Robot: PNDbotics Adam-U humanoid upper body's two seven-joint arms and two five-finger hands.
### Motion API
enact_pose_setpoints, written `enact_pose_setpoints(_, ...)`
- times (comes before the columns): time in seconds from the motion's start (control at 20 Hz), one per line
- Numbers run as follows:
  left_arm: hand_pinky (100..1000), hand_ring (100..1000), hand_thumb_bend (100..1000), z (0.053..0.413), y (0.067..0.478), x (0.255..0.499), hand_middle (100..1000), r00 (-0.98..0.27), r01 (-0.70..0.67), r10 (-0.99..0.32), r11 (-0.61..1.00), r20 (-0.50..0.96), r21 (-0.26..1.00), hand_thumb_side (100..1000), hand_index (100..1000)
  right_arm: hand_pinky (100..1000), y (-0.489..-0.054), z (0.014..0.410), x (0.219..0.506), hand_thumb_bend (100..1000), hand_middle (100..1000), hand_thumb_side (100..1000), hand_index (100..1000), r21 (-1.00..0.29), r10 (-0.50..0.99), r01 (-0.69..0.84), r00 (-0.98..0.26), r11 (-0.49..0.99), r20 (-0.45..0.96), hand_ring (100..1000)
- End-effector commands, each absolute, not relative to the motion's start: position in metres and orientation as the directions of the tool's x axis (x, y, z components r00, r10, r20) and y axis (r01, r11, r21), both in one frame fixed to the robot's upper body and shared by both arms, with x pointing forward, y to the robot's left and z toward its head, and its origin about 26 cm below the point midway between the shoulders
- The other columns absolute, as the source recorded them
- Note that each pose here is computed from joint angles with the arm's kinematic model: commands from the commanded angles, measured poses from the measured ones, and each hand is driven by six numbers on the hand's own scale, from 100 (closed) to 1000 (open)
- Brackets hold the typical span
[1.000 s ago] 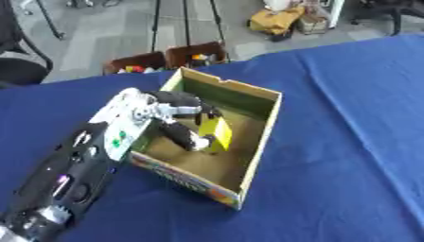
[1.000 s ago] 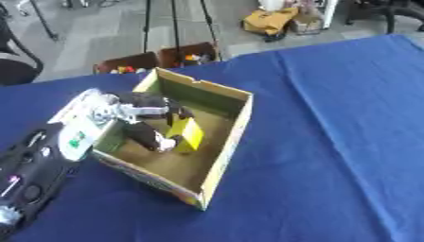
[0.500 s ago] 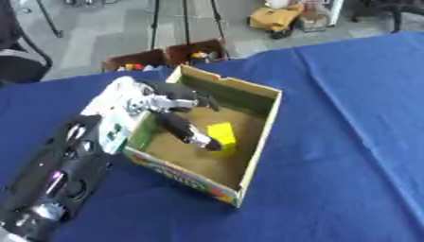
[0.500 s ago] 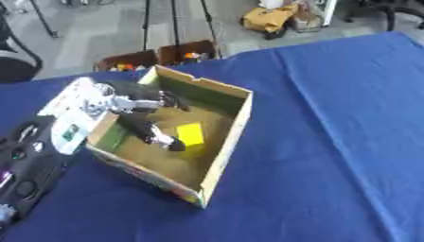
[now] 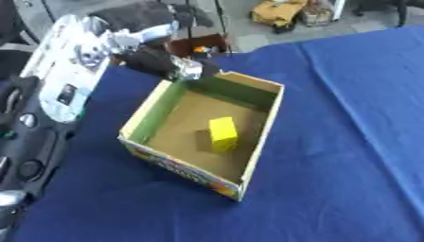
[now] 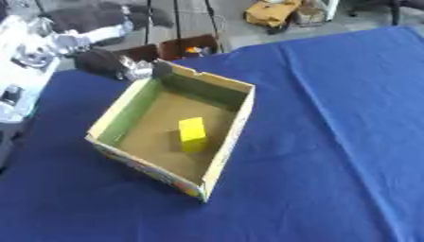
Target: Pick up objects on the table and place them in the box.
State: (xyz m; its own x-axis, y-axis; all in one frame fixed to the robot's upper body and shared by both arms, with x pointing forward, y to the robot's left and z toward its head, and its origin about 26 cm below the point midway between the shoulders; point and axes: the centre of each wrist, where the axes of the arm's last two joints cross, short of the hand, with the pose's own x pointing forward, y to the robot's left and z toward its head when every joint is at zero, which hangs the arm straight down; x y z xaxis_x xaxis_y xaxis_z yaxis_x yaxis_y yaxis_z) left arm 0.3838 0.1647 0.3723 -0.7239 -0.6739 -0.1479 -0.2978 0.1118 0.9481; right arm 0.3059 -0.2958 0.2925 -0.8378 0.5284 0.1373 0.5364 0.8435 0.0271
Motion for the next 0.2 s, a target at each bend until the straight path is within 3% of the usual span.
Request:
enact_pose_setpoints(0.05,894,890,340,0.403,0.192,0.341,883,-0.738,-0.475,-0.664,0.383,-0.122,0.793,1000,1000,709,-0.299,0.301,0.301,100,601,482,722,0.036,0.546,0.551,-0.832,0.833,0.099,703)
enact_pose_setpoints(0.2,845,876,304,0.404,0.209,0.316,869,-0.786,-0.495,-0.618,0.602,-0.027,0.626,997,1000,710,-0.299,0.302,0.301,100,602,479,722,0.041,0.549,0.554,-0.830,0.831,0.093,705)
